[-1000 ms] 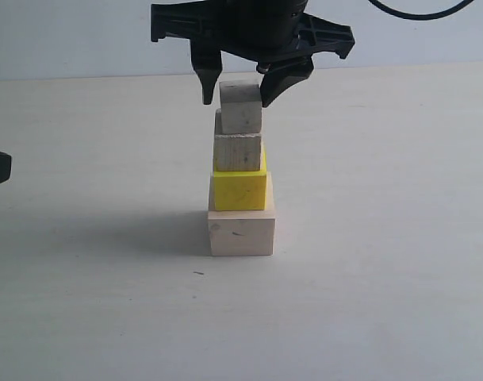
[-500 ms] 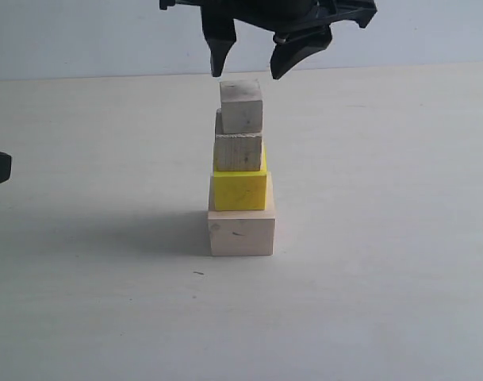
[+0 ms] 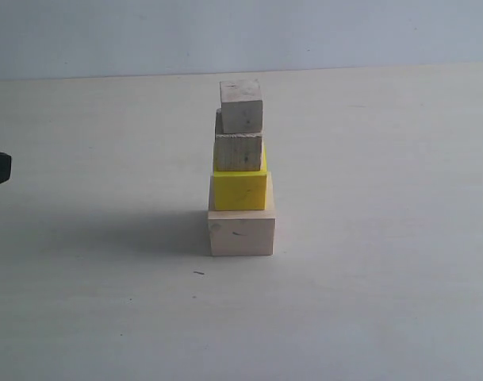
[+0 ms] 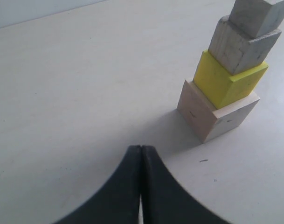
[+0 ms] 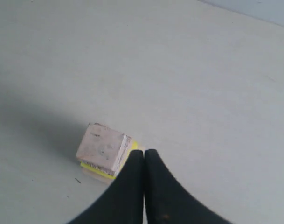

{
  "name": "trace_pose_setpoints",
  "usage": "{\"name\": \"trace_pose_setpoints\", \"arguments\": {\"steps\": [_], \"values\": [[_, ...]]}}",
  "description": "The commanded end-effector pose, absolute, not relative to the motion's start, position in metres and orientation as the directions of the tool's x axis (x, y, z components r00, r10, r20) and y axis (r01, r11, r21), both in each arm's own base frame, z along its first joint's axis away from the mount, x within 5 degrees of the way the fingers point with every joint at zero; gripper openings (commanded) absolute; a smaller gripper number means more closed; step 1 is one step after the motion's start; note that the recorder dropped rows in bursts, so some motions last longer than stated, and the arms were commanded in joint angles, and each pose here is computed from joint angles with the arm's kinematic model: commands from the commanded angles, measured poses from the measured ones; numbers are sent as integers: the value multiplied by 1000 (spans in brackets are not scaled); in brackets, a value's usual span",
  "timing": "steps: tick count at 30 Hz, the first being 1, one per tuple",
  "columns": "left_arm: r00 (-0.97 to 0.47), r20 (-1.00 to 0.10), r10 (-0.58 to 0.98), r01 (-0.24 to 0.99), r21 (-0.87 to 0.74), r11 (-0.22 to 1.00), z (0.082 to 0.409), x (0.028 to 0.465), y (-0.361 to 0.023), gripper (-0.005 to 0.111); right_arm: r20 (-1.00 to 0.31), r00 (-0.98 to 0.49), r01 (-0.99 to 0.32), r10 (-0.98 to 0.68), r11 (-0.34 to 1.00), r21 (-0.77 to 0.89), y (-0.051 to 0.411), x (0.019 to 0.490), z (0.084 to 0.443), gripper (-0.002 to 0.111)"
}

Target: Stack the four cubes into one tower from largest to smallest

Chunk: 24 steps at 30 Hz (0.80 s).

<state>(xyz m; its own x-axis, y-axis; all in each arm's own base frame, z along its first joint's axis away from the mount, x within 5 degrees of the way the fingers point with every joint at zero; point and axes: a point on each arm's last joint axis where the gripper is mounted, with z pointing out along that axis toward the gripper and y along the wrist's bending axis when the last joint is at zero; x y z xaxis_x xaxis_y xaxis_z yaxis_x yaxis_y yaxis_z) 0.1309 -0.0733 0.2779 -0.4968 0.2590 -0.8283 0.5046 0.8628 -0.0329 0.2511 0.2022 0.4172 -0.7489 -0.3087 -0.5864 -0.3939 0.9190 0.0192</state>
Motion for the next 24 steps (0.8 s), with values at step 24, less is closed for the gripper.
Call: {"name": "trace_pose_setpoints", "arguments": {"steps": [24], "values": [[-536, -801, 269, 498, -43, 866, 263, 127, -71, 0, -802, -511, -521, -309, 854, 3, 69, 93, 351, 0]]}}
